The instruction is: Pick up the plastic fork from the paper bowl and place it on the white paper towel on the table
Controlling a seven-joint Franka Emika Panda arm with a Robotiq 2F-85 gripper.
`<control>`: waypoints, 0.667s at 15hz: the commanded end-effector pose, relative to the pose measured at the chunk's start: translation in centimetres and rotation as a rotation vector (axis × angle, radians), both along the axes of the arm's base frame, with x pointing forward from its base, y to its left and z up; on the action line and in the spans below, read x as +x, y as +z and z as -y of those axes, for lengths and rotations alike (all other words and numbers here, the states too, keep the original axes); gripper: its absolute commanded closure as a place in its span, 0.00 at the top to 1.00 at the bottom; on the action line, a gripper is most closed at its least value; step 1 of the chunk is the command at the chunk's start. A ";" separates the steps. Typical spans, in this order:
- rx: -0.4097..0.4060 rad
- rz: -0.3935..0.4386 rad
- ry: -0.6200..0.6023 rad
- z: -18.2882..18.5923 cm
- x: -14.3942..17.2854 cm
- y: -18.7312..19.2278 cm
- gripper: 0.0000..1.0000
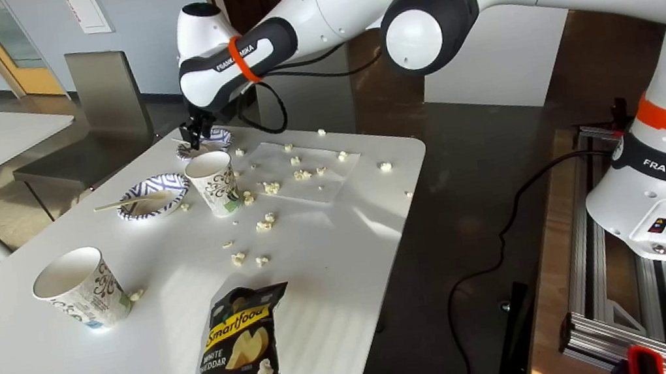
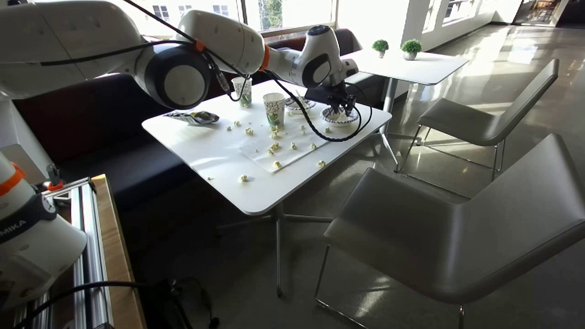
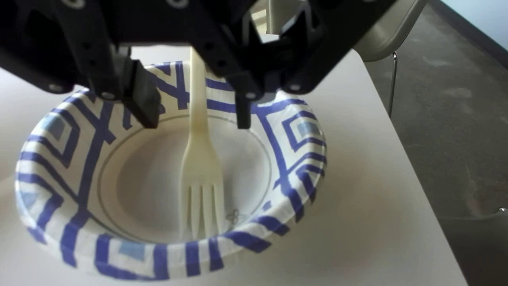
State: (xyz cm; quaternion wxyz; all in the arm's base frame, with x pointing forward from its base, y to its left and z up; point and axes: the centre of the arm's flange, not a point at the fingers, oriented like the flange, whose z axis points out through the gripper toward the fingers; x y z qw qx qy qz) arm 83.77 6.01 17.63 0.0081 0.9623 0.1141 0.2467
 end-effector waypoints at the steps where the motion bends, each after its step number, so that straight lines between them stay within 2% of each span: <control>1: 0.015 0.040 0.025 -0.6 7.2 -2.4 0.47; 3: 0.022 0.054 0.029 -0.7 7.1 -2.7 0.39; 4: 0.024 0.060 0.034 -0.8 7.1 -2.8 0.40; 5: 0.023 0.065 0.038 -0.8 7.1 -2.9 0.33; 6: 0.022 0.069 0.041 -0.9 7.1 -3.0 0.35; 8: 0.022 0.075 0.044 -0.8 7.1 -3.1 0.33; 10: 0.018 0.078 0.047 -0.7 7.2 -3.2 0.25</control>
